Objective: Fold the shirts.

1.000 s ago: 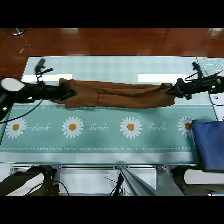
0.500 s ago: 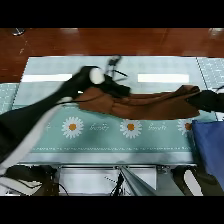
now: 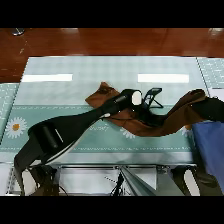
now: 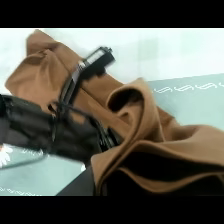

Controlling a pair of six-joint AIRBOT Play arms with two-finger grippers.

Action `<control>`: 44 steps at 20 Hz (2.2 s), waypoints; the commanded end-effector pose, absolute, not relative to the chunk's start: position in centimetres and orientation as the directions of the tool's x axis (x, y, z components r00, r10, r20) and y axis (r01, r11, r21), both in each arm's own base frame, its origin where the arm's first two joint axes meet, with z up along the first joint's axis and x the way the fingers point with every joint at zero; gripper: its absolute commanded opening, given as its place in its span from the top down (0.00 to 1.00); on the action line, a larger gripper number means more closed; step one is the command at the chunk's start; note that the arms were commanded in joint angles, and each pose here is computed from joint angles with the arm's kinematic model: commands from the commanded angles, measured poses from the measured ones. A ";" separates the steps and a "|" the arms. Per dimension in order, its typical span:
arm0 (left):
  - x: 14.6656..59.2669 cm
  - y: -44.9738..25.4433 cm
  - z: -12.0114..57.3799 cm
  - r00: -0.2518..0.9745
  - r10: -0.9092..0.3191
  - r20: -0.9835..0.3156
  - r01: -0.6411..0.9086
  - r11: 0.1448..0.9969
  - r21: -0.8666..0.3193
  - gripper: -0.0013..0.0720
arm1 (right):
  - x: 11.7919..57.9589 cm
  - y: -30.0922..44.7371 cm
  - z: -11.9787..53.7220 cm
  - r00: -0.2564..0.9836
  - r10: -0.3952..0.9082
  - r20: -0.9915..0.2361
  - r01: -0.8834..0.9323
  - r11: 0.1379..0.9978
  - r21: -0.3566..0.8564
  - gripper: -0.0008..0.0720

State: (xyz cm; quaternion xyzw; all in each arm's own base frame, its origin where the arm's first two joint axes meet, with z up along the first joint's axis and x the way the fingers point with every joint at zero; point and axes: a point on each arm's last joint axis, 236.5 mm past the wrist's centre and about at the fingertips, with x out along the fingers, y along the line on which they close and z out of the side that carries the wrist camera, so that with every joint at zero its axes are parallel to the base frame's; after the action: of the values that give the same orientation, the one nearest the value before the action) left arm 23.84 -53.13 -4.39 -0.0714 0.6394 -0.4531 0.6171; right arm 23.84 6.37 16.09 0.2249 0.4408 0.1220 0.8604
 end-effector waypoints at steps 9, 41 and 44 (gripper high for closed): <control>43.5 -20.2 15.1 0.341 -0.528 -0.777 0.348 0.839 -0.418 0.95 | 28.5 16.3 16.9 0.445 0.677 -0.586 -0.240 0.721 0.650 0.95; 26.1 -11.6 5.4 0.550 -0.496 -0.671 0.063 0.827 -0.559 0.95 | 26.7 11.9 -3.6 0.515 0.468 -0.718 0.422 0.590 0.688 0.14; 26.1 -12.1 4.4 0.517 -0.506 -0.690 0.058 0.825 -0.562 0.95 | 25.9 14.4 -6.9 0.426 0.524 -0.737 0.419 0.608 0.674 0.14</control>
State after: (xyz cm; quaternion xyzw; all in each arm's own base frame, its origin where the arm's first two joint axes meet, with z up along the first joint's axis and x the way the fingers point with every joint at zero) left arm 25.98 -11.85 5.08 -0.2425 0.4509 -0.1678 0.8425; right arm 26.77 12.99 -3.54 0.3862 0.5402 0.0483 0.7461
